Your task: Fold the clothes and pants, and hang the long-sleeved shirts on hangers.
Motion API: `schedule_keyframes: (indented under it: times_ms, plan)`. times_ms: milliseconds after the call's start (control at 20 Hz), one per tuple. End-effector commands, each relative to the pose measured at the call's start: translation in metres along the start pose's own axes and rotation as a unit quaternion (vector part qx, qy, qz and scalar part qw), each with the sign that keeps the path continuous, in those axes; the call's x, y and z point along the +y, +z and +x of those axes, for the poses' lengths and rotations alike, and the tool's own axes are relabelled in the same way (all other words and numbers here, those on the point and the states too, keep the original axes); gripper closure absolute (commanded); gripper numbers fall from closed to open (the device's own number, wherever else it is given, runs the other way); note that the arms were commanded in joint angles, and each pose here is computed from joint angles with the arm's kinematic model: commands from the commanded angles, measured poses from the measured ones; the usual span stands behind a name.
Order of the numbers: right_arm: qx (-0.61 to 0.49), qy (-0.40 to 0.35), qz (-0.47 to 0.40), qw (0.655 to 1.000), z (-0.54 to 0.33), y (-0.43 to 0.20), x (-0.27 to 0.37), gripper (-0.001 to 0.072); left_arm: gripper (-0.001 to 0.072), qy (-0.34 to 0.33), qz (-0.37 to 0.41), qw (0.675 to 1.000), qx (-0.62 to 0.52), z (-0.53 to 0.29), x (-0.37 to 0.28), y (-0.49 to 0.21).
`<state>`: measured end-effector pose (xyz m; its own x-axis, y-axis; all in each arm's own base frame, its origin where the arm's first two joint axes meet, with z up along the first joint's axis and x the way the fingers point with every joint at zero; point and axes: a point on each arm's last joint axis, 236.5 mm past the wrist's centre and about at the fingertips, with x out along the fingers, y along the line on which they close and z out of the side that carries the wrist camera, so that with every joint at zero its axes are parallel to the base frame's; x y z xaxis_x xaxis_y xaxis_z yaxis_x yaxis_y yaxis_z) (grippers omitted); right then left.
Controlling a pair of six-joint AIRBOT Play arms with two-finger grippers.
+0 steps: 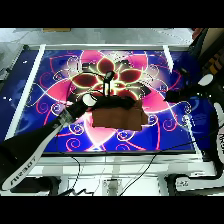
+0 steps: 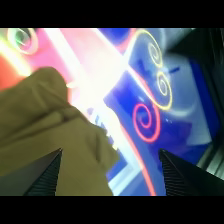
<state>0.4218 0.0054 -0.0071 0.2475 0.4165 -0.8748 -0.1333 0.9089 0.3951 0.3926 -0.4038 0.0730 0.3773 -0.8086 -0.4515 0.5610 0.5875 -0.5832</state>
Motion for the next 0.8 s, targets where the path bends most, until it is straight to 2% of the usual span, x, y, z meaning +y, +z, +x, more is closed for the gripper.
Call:
schedule_keyframes:
  times_ms: [0,50,100,350,550,600,750]
  plan:
    - [0.014,0.148,0.009,0.989,0.024,-0.037,0.033,0.0451,-0.0005,0.002,-0.016,1.0,0.004,-0.023,0.023,0.014]
    - [0.006,0.155,0.036,0.987,0.037,-0.039,0.035,0.0158,-0.0005,0.003,-0.021,1.0,0.007,-0.027,0.03,0.015]
    - [0.0,0.149,0.068,0.986,0.051,-0.042,0.034,0.0083,-0.0005,0.003,-0.025,1.0,0.009,-0.03,0.034,0.015]
    - [-0.021,0.081,0.129,0.988,0.105,-0.046,0.031,0.0082,-0.0005,-0.002,-0.026,1.0,0.018,-0.031,0.032,0.012]
    - [0.049,0.114,0.129,0.984,0.144,-0.073,0.069,0.0083,-0.0004,-0.004,-0.025,0.999,0.019,-0.03,0.031,0.011]
    - [0.066,0.13,0.13,0.981,0.15,-0.079,0.083,0.0126,-0.0005,-0.005,-0.025,0.999,0.021,-0.03,0.031,0.01]
    - [0.07,0.145,0.083,0.983,0.156,-0.073,0.117,0.0096,-0.0004,-0.011,-0.025,0.999,0.03,-0.031,0.028,0.006]
